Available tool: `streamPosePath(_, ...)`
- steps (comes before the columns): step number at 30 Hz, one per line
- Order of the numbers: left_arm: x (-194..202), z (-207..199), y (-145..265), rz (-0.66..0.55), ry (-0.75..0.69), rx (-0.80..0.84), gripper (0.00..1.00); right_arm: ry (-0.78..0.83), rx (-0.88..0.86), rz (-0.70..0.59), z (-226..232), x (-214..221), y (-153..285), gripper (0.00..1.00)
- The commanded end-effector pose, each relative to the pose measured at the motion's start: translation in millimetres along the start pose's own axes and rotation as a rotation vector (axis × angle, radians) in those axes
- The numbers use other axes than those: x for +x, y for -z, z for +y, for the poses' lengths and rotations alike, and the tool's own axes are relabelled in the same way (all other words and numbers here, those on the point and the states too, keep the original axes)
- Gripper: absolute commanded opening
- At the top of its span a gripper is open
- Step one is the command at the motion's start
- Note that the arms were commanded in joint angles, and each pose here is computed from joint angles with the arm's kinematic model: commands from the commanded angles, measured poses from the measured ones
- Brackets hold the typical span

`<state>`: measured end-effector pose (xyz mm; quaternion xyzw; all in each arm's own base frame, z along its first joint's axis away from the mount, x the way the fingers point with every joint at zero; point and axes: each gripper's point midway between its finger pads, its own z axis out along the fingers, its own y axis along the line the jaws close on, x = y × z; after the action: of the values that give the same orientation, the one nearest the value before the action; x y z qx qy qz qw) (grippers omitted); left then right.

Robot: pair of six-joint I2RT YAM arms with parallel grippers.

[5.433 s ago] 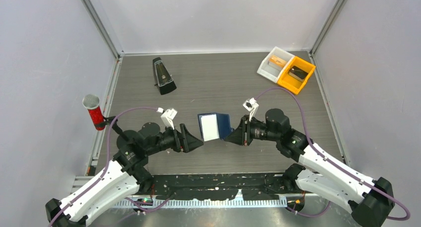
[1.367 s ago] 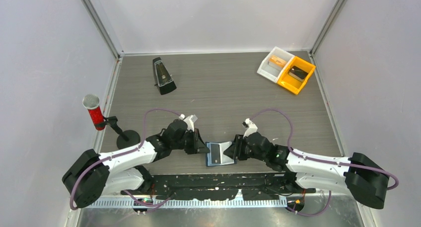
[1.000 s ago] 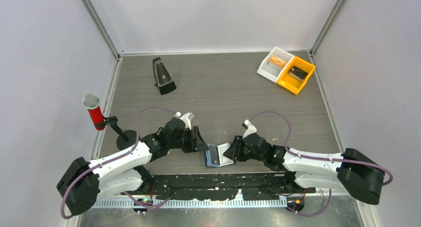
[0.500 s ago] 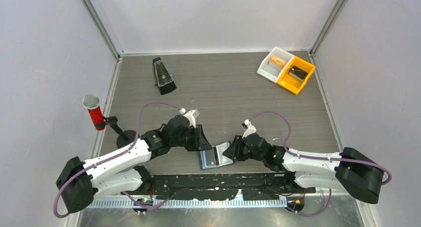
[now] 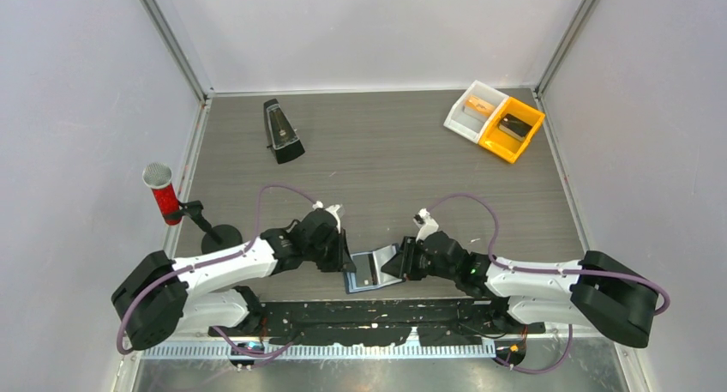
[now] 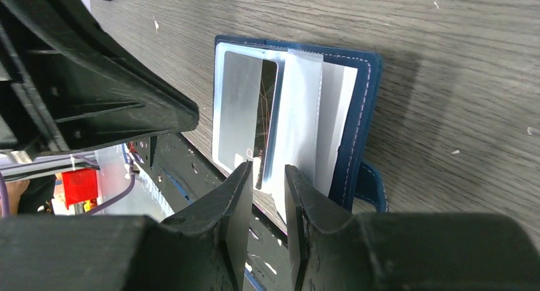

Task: Take the credit cards out of the card holder
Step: Place the card holder at the center of the board.

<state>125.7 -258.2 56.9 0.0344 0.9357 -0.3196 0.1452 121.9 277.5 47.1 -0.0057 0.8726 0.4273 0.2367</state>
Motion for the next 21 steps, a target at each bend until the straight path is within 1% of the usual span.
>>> streamPosePath(1, -3, 3, -8, -0.030, -0.018, 0.003, 0.08, 0.027, -0.057, -0.013, 13, -5, -3, 0.33)
streamPosePath(10, 5, 13, -22, 0.008, -0.025, -0.026, 0.04, 0.046, -0.037, 0.015, 8, -1, -12, 0.33)
streamPosePath(21, 13, 21, -26, 0.022, -0.020, -0.043, 0.03, 0.044, -0.071, 0.042, 15, 3, -20, 0.32)
